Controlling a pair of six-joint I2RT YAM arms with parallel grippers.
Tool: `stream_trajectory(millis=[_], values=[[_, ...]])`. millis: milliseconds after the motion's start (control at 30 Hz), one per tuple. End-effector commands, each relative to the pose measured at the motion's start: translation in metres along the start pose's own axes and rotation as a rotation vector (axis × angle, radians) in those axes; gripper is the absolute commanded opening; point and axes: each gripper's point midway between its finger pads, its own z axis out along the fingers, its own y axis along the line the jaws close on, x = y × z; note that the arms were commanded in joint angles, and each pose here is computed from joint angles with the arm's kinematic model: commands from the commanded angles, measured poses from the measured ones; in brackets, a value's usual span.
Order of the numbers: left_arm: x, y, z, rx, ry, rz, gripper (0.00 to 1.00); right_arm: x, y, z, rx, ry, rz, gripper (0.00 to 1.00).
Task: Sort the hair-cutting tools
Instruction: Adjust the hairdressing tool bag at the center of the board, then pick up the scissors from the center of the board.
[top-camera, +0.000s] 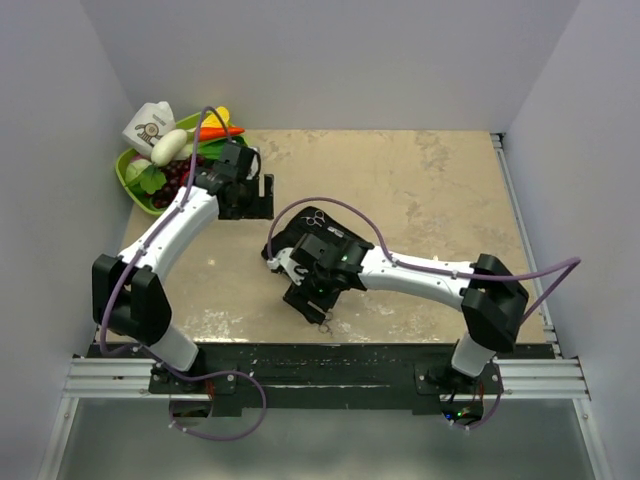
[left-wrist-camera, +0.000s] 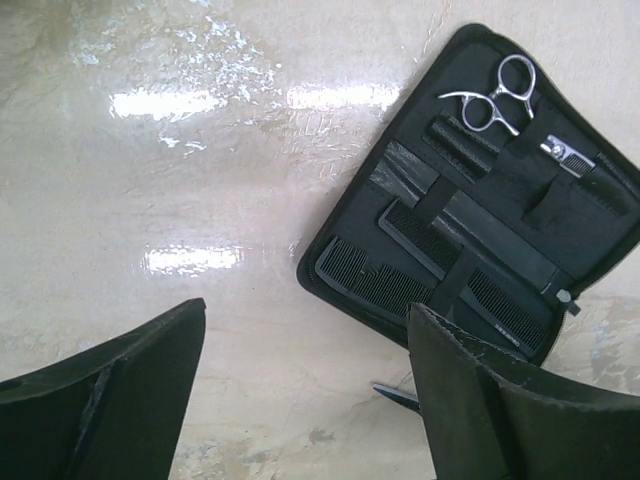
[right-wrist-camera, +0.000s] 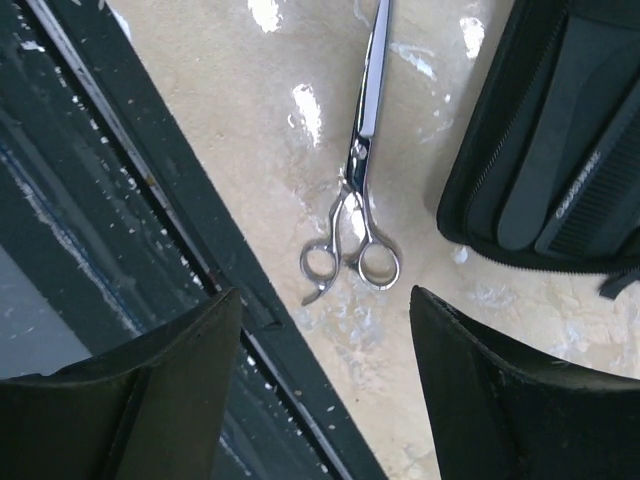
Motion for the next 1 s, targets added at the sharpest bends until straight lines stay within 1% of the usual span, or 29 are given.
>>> stream_trajectory(millis=[0,167,267,333,367,533,667,867,967], values=[[-0.017,0.000,-0.027,0.041,-0.081,-0.054,0.87,-0.021,0.002,0.010,0.038,-0.022,-0.086,0.70],[-0.018,0.005,-0.032,0.029,-0.097,-0.070,0.95,-0.030,0.008,0.031,0.059,0.000,-0.096,0.65],[-0.016,0.008,-0.033,0.025,-0.093,-0.072,0.98,-0.033,0.011,0.039,0.076,0.003,-0.107,0.63],[-0.015,0.010,-0.034,0.021,-0.091,-0.074,0.99,-0.030,0.008,0.046,0.092,0.019,-0.109,0.59],[-0.014,0.010,-0.034,0.022,-0.089,-0.073,0.99,-0.031,0.008,0.049,0.099,0.016,-0.071,0.58],[-0.012,0.014,-0.035,0.015,-0.083,-0.072,0.99,-0.031,0.000,0.060,0.156,0.021,-0.033,0.54],[-0.013,0.015,-0.036,0.018,-0.088,-0.069,0.99,-0.034,-0.007,0.062,0.196,0.010,-0.011,0.53],[-0.011,0.014,-0.035,0.026,-0.080,-0.068,0.99,-0.033,-0.004,0.071,0.177,0.012,-0.001,0.52],[-0.011,0.014,-0.035,0.029,-0.083,-0.070,0.99,-0.029,0.000,0.075,0.154,0.018,0.010,0.47]])
